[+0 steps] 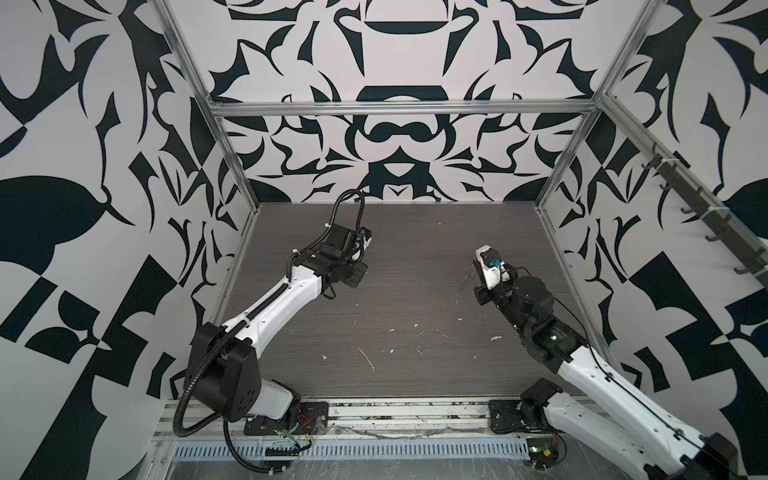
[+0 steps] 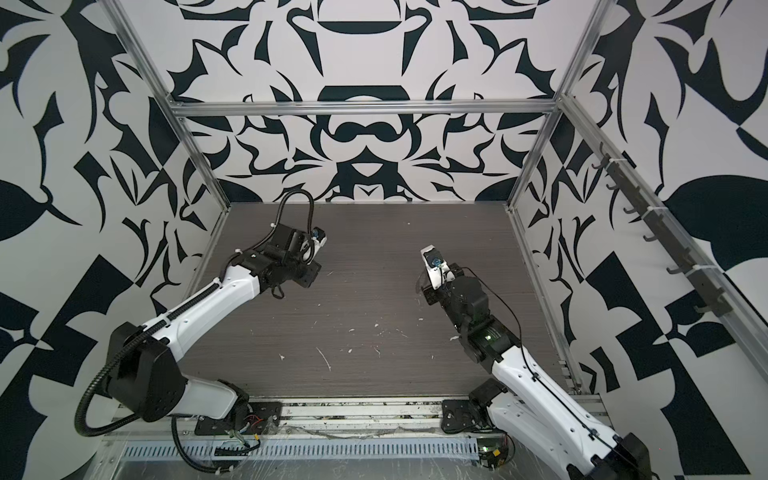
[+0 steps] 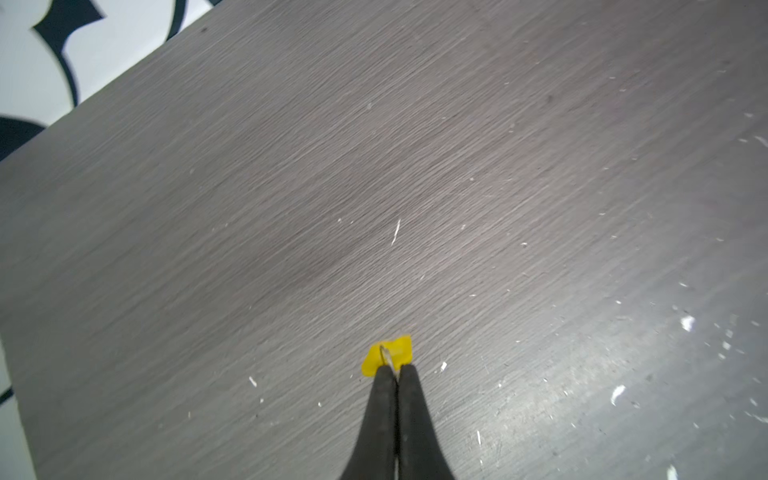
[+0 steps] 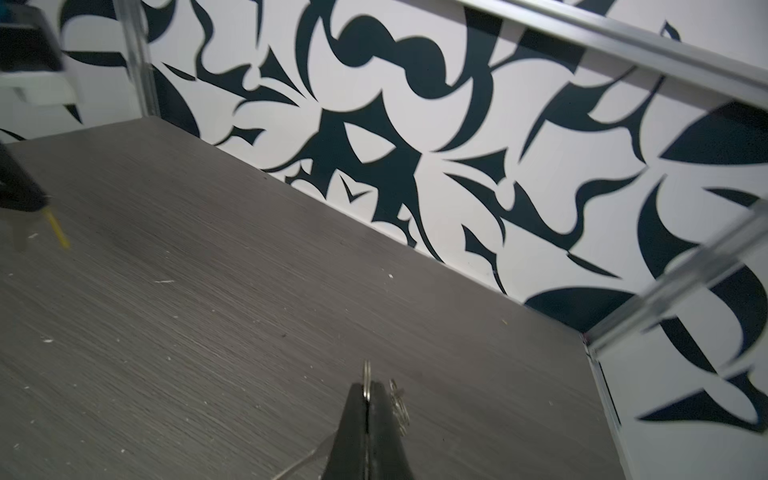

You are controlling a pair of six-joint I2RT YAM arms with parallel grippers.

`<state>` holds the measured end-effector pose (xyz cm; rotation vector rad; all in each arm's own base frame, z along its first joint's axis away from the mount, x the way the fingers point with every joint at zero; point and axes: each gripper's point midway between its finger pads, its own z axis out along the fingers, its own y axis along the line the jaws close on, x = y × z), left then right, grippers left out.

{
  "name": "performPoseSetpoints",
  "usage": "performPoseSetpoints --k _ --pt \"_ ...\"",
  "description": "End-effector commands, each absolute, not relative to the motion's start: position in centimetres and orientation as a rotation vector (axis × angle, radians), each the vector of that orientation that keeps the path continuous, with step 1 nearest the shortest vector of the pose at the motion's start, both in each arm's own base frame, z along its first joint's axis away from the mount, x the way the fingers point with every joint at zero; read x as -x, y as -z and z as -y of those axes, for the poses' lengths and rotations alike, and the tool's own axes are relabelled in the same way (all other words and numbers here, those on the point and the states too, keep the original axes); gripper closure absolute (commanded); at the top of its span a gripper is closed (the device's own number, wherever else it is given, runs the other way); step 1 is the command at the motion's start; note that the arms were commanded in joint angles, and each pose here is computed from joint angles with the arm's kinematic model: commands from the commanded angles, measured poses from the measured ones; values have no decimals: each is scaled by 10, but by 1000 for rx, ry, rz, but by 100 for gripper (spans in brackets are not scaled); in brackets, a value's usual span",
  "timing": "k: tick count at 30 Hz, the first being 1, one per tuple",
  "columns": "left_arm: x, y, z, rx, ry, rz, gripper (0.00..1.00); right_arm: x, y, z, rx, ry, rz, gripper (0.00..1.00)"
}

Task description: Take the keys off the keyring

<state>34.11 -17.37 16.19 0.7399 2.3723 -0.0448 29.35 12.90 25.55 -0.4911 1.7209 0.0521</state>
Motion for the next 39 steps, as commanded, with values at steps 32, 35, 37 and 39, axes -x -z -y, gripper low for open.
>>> performPoseSetpoints --k 32,35,37,39 --pt "-352 -62 172 -387 -30 -2741 100 -379 -132 -103 422 249 -2329 100" --pt "-361 -48 175 -407 -23 -2797 100 -393 -110 -98 432 247 -2377 100" --pt "-366 -37 175 -428 -38 -2829 100 -400 -101 -97 431 222 -2404 100" --pt "-372 -27 173 -425 -56 -2847 100 -405 -94 -97 430 218 -2425 100"
